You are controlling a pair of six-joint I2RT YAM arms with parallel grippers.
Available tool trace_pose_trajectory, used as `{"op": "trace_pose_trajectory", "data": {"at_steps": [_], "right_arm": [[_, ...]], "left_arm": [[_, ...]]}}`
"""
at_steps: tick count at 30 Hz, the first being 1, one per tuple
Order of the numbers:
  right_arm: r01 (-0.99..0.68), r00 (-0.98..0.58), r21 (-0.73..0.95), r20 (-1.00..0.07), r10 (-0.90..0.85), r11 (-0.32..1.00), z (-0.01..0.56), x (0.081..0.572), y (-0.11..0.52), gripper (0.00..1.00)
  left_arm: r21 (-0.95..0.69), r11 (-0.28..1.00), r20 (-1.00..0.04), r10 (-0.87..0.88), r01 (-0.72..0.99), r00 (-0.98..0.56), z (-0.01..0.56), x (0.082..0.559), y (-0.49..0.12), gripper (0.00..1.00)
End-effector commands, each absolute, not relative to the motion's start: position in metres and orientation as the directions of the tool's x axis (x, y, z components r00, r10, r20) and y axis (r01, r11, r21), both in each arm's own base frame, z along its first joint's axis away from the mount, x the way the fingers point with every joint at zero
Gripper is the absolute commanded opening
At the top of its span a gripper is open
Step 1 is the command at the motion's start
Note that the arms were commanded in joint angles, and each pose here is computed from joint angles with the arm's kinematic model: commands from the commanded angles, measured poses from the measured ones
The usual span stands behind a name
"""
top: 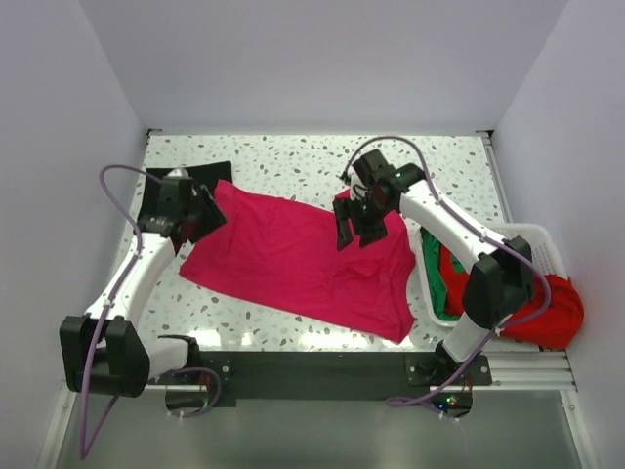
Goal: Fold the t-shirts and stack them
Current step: Fold the tshirt
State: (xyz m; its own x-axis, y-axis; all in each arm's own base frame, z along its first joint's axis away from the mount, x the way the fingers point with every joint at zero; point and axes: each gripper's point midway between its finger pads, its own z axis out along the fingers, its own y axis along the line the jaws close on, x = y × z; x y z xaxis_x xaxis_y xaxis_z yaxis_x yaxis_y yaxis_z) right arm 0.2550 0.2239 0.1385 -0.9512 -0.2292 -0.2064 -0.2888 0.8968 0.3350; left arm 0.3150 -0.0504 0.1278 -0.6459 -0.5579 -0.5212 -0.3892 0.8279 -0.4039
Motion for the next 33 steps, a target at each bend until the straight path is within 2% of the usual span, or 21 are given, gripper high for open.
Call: {"op": "trace_pose_trajectory", "data": {"at_steps": [1,6,8,11,17,22,26,33], "right_arm": [[-0.309,-0.925,0.286,-0.313,-0.217,0.907,0.175,0.294,0.212,0.66],[-0.214,-0.924,0.249,-0.366,-0.113,0.945,0.173,0.362,0.204,0.65],[-0.181,-0.89,0.219,-0.452,-0.065,0.959,0.179,0.394,0.201,0.65],[-0.12,-0.865,0.198,-0.502,-0.004,0.973,0.174,0.431,0.196,0.65],[-0.004,-0.801,0.15,-0.593,0.087,0.989,0.159,0.499,0.175,0.63],[0.031,-0.728,0.048,-0.683,0.055,0.998,0.144,0.542,0.156,0.62],[0.049,-0.735,0.001,-0.677,0.037,0.999,0.114,0.562,0.144,0.61],[0.018,-0.75,0.098,-0.656,0.079,0.995,0.079,0.583,0.15,0.59]], "left_arm": [[-0.401,0.845,-0.614,-0.535,-0.354,-0.581,0.168,0.355,-0.044,0.64],[-0.383,0.861,-0.63,-0.508,-0.335,-0.587,0.18,0.403,-0.038,0.63],[-0.387,0.869,-0.653,-0.495,-0.309,-0.573,0.178,0.421,-0.038,0.63],[-0.433,0.86,-0.636,-0.504,-0.27,-0.585,0.167,0.439,-0.042,0.63],[-0.511,0.84,-0.623,-0.507,-0.181,-0.596,0.158,0.461,-0.061,0.6],[-0.494,0.854,-0.646,-0.486,-0.163,-0.589,0.161,0.468,-0.059,0.61],[-0.484,0.855,-0.643,-0.491,-0.184,-0.588,0.156,0.469,-0.055,0.61],[-0.478,0.855,-0.64,-0.497,-0.204,-0.586,0.152,0.474,-0.053,0.61]]}}
